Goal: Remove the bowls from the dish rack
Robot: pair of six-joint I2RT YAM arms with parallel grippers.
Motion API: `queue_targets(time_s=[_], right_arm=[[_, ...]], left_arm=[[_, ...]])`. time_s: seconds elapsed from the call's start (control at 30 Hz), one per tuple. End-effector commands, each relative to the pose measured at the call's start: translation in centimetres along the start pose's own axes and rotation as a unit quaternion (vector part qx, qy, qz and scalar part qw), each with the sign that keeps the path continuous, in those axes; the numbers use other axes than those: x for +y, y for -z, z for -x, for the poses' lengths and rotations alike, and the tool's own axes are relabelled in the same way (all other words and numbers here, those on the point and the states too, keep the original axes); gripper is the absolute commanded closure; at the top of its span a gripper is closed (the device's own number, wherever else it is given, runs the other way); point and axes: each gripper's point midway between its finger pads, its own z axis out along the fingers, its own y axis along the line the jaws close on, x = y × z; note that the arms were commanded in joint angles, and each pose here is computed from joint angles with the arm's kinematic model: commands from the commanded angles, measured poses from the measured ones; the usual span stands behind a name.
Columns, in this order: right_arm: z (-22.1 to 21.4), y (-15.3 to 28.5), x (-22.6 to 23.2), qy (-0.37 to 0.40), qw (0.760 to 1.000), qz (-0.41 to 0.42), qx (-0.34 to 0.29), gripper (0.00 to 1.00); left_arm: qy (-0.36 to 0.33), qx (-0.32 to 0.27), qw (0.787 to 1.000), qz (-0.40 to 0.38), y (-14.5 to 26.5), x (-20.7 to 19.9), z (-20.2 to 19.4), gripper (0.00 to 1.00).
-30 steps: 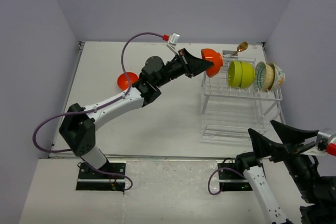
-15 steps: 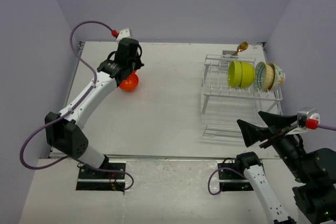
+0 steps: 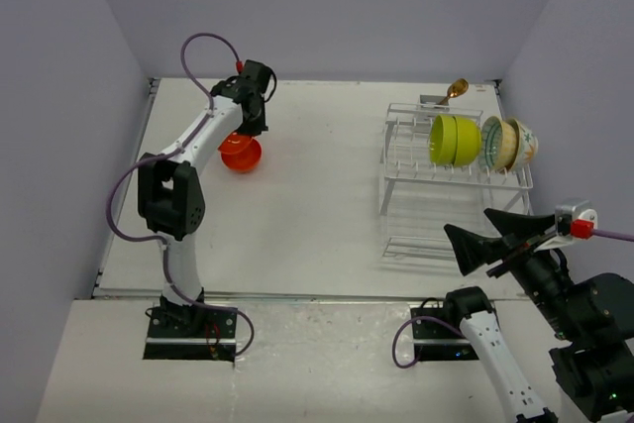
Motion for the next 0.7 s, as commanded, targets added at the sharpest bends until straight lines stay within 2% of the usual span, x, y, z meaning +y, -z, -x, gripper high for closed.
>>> queue_targets(time_s=[0.0, 0.33, 0.53, 0.63, 0.67], right_arm=[[0.2, 0.1, 0.7, 0.013, 1.000, 0.022, -0.005, 0.01], [0.0, 0.1, 0.7, 0.014, 1.000, 0.024, -0.006, 0.01], [-0.2, 0.1, 0.6, 0.013, 1.000, 0.023, -0.007, 0.01], [-0.3, 0.0, 0.6, 0.012, 1.000, 0.022, -0.005, 0.01], [-0.2, 0.1, 0.6, 0.012, 1.000, 0.023, -0.006, 0.01]], left_arm=[[-0.017, -0.018, 0.999, -0.024, 0.9, -0.1, 2.5, 1.00], [-0.038, 0.038, 0.998, -0.019, -2.4, -0.5, -0.6, 1.00], [-0.040, 0.043, 0.998, -0.010, -3.2, -0.2, -1.5, 1.00], [-0.042, 0.058, 0.997, -0.008, -3.7, -0.2, -2.4, 0.93], [-0.043, 0.060, 0.997, -0.010, -3.9, -0.2, -2.8, 0.86]])
